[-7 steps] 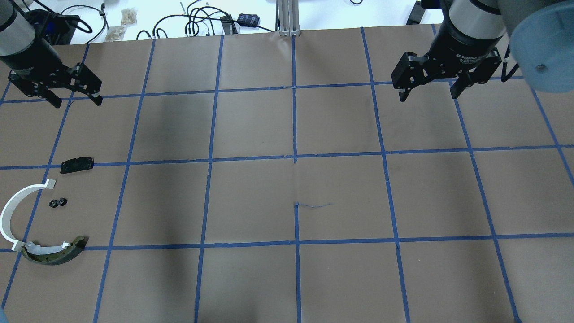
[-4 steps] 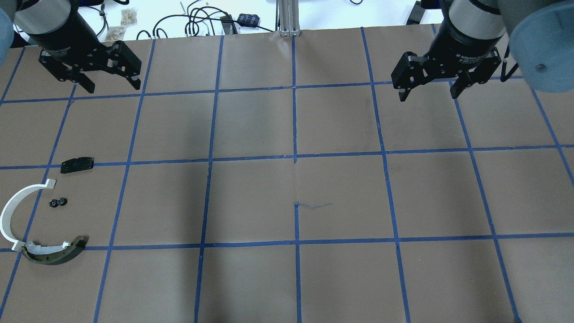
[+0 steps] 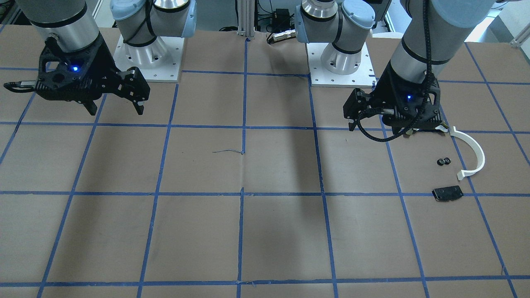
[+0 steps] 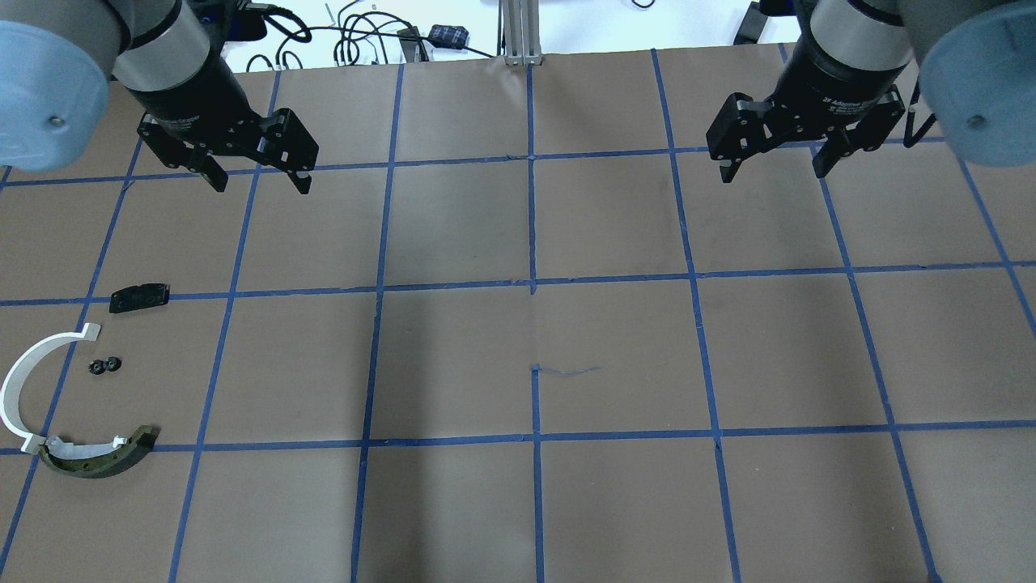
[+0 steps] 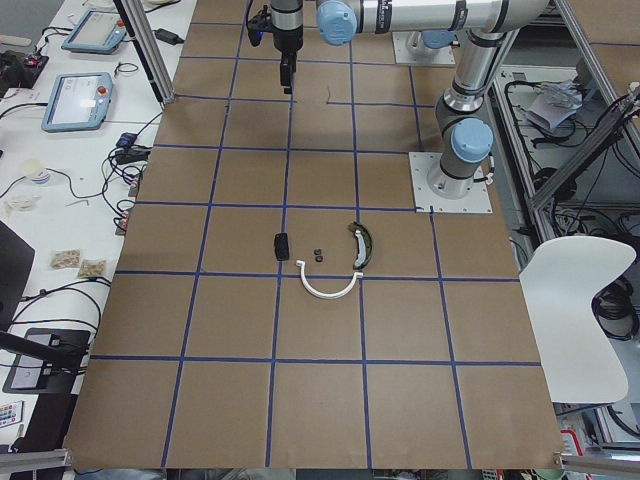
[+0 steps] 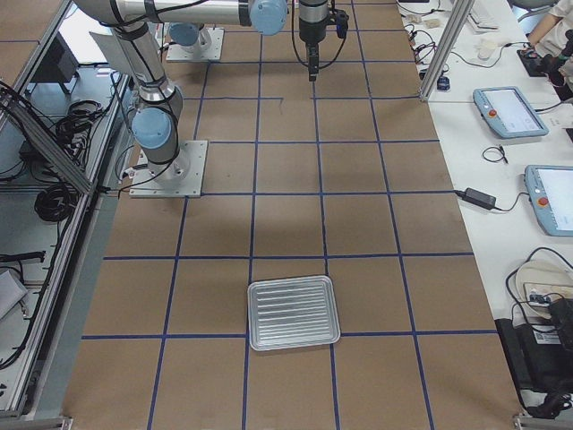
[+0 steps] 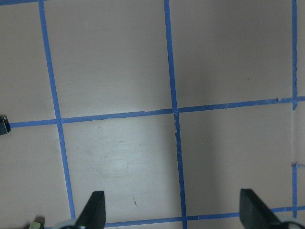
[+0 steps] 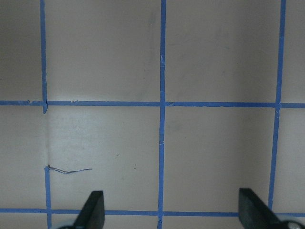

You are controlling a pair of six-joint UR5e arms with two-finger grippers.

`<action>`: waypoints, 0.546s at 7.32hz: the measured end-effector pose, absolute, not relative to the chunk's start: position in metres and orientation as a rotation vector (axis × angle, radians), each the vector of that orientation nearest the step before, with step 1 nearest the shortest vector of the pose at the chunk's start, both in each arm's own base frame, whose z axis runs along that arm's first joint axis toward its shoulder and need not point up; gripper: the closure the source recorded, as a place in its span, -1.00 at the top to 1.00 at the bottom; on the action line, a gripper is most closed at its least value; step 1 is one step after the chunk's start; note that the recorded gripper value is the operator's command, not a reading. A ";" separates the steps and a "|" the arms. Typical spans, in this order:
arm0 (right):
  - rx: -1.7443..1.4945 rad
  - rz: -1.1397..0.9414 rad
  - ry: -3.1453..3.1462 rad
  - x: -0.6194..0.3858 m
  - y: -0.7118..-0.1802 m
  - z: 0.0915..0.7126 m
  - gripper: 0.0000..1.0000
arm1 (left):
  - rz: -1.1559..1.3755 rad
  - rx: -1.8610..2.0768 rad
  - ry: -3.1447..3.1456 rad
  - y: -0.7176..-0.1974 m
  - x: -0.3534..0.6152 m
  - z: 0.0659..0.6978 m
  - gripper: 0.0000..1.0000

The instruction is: Place bearing gear from tray to pile

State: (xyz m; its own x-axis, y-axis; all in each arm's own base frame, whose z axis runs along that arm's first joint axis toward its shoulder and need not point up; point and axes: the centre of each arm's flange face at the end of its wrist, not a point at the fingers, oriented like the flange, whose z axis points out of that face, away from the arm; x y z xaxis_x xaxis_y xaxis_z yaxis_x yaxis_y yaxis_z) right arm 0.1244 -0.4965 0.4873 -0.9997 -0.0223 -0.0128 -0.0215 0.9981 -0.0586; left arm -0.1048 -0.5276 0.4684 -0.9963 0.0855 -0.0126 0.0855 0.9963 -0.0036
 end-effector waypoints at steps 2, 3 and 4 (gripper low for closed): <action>-0.034 -0.092 3.127 0.124 -0.496 0.487 1.00 | 0.003 0.135 3.119 -0.527 -0.104 0.466 1.00; -0.034 -0.092 3.127 0.124 -0.497 0.488 1.00 | 0.006 0.134 3.118 -0.527 -0.103 0.465 1.00; -0.034 -0.093 3.127 0.124 -0.497 0.488 1.00 | 0.007 0.133 3.117 -0.527 -0.103 0.465 1.00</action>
